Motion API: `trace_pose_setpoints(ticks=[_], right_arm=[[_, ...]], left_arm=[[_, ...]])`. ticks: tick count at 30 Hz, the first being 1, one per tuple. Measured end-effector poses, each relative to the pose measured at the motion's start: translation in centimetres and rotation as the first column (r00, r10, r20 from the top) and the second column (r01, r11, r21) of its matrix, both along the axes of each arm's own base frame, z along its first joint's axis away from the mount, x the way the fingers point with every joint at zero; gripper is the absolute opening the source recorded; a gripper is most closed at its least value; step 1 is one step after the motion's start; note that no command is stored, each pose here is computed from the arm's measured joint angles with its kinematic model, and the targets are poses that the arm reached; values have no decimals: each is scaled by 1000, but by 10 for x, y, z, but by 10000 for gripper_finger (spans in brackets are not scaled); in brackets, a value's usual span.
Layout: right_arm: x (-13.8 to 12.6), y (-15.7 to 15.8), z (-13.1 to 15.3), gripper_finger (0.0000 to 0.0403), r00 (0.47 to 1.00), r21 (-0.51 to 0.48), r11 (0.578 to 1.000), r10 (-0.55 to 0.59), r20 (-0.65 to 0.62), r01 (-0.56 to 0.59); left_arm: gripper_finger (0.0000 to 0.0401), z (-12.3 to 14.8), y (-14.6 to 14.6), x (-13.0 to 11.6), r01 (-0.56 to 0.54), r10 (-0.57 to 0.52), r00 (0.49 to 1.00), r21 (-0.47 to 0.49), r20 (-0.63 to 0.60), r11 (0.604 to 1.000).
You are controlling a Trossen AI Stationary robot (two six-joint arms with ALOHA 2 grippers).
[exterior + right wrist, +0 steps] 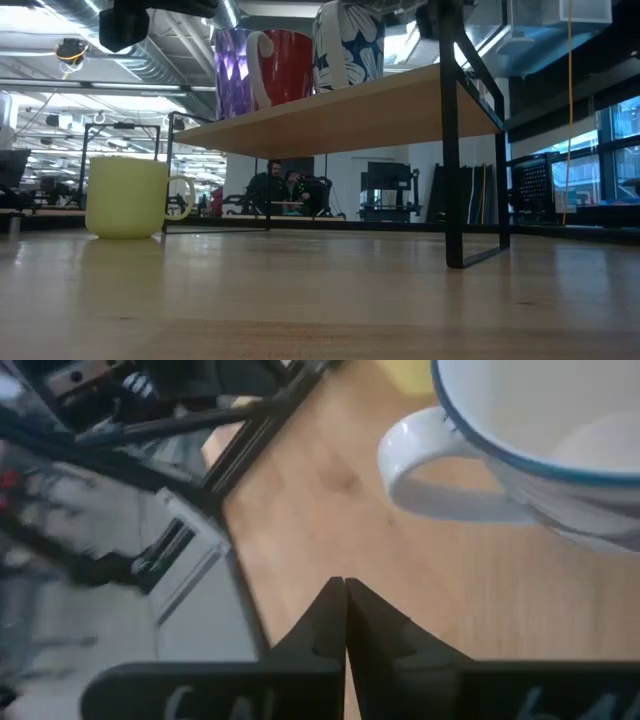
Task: Stack small to large cups/mugs on shelf
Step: Adjust the mugs on the shelf
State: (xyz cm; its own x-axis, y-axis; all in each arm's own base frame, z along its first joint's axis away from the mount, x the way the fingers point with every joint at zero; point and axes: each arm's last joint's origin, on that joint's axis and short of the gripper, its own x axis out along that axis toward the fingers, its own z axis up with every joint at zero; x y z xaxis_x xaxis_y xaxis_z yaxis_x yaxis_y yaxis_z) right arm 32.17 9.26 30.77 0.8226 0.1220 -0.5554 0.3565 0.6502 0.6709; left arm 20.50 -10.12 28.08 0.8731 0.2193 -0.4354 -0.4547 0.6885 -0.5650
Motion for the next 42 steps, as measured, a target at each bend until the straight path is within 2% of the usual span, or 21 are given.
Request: trace_pose_setpoints(ticks=[3, 6, 9, 15, 19, 25, 28, 33, 39, 42], right_arm=[[-8, 19, 15, 5, 996, -105, 991, -82, 27, 84], [-17, 34, 27, 5, 982, -198, 962, -185, 39, 189], [-18, 49, 31, 5, 961, -241, 930, -271, 61, 277], [6, 78, 12, 5, 945, -227, 918, -324, 38, 324], [24, 92, 1, 5, 932, -275, 893, -362, 28, 355], [28, 96, 9, 5, 894, -440, 801, -448, 8, 405], [26, 95, 12, 5, 877, -476, 773, -481, -7, 420], [33, 93, 6, 5, 880, -436, 810, -469, -79, 393], [35, 84, 3, 5, 842, -403, 789, -534, -74, 465], [38, 79, 2, 5, 840, -387, 797, -534, -95, 464]], left_arm=[[33, 0, 0, 0, 16, -15, 1000, 23, -7, 1000], [33, 0, -1, 0, 47, -47, 999, 36, -21, 998], [33, -1, -2, 0, 84, -83, 996, 48, -35, 995], [33, -2, -4, -2, 113, -109, 993, 65, -54, 992], [33, -4, -6, -5, 131, -124, 989, 80, -84, 988], [33, -5, -12, -9, 155, -148, 985, 88, -89, 984], [33, -6, -13, -11, 154, -144, 985, 103, -96, 983], [33, -7, -13, -13, 141, -129, 986, 118, -107, 983], [33, -7, -13, -13, 120, -109, 989, 114, -98, 986], [33, -7, -13, -13, 117, -105, 989, 117, -101, 986]])
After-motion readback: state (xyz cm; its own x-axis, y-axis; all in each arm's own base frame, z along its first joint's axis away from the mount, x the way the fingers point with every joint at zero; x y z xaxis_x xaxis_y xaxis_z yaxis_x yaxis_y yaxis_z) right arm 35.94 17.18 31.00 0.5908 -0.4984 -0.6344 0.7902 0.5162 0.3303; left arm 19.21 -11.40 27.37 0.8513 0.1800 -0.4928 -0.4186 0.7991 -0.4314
